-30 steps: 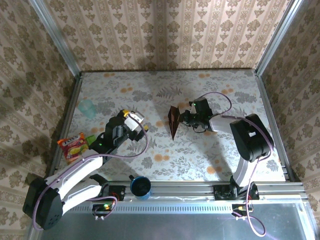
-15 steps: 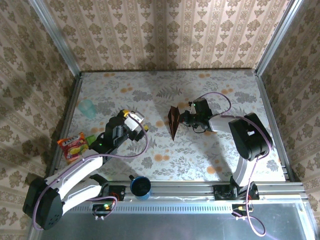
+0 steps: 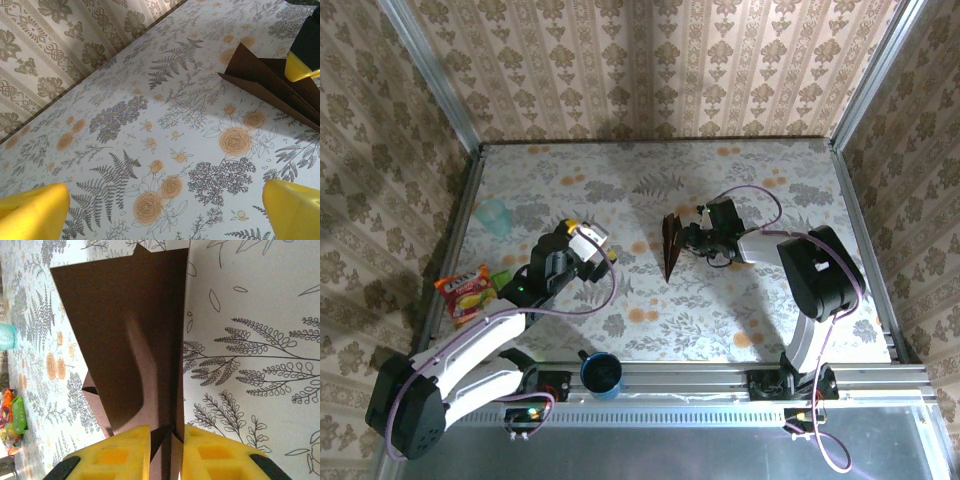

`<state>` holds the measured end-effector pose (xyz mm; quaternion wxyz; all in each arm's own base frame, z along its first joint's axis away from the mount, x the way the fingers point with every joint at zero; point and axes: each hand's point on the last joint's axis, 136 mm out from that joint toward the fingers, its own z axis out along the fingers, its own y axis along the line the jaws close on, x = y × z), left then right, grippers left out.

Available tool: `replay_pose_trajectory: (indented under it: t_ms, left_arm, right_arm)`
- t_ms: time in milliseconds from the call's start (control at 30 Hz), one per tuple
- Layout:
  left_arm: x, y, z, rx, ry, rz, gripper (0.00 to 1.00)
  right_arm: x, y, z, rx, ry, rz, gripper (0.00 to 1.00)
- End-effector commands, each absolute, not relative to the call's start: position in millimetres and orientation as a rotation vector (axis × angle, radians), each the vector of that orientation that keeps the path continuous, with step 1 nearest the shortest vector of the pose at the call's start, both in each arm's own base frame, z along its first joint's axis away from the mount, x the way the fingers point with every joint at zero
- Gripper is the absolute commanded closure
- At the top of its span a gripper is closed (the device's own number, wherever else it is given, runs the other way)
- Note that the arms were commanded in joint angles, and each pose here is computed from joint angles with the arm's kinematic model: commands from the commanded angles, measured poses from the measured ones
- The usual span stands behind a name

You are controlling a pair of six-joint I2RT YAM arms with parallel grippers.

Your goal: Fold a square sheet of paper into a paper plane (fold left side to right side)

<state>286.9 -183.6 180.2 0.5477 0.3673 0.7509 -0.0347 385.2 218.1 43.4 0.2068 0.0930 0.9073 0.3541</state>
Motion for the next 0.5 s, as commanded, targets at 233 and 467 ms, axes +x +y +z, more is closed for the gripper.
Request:
replay_pose_trajectory:
  t_ms: [233, 467]
  left_arm:
    - [288.9, -183.1, 185.6, 0.875, 1.755, -0.07, 0.0]
    - [289.0, -182.8, 185.2, 0.876, 1.757, -0.068, 0.0]
  right_arm:
    - [383.9, 217.3, 48.0, 0.23, 2.539, 0.957, 0.7]
    - [381.8, 212.0, 45.3, 0.237, 2.549, 0.921, 0.64]
